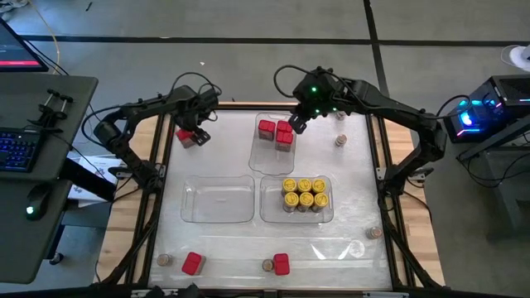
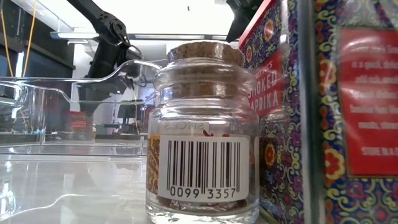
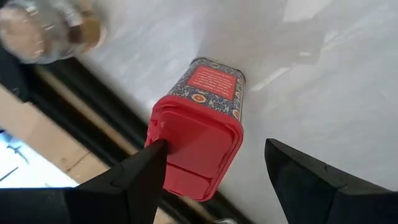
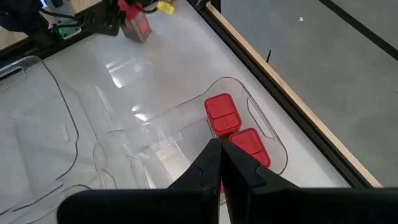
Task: Sort spices by type
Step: Put the red seasoning can into the top transparent bin
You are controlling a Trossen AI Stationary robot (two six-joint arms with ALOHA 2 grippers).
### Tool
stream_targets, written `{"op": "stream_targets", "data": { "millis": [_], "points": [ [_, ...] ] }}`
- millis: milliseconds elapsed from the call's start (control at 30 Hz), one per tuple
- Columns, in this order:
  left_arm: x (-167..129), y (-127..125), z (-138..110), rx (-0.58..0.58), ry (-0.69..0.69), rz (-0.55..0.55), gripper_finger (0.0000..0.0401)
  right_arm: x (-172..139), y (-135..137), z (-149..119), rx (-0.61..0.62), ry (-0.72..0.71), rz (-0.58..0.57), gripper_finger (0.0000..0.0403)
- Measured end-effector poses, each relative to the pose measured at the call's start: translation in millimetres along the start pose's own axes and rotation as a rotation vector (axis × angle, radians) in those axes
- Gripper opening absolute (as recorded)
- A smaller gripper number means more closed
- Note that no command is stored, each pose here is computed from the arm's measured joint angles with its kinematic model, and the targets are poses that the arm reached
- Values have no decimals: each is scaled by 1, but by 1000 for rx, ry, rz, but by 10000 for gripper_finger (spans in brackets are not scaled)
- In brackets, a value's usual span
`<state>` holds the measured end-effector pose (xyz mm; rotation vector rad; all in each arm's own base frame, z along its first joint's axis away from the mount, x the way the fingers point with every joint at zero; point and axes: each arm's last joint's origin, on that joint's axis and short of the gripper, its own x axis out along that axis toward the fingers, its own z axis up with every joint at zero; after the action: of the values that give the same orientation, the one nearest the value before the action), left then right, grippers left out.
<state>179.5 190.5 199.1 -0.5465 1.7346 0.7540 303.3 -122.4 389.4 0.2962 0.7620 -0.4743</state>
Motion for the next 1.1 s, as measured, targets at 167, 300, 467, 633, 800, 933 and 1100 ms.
{"op": "stream_targets", "data": {
  "millis": [167,300,467,633,800,933,1100],
  "points": [
    [-6,-27,1,22,-54,3,252,0,0,2,1,-20,3,0],
    [-12,-47,2,41,-99,3,252,0,0,3,1,-27,5,0],
    [-35,-69,9,67,-196,-89,252,0,0,3,1,-30,5,0],
    [-75,-74,15,127,-307,-134,252,0,0,3,3,-30,5,0],
    [-99,-69,15,247,-367,-95,252,0,0,3,4,-30,5,0],
    [-102,-68,17,332,-422,-67,252,0,0,3,4,-28,5,0],
    [-102,-68,17,313,-421,-64,252,0,0,2,4,-25,4,0]
  ]
}}
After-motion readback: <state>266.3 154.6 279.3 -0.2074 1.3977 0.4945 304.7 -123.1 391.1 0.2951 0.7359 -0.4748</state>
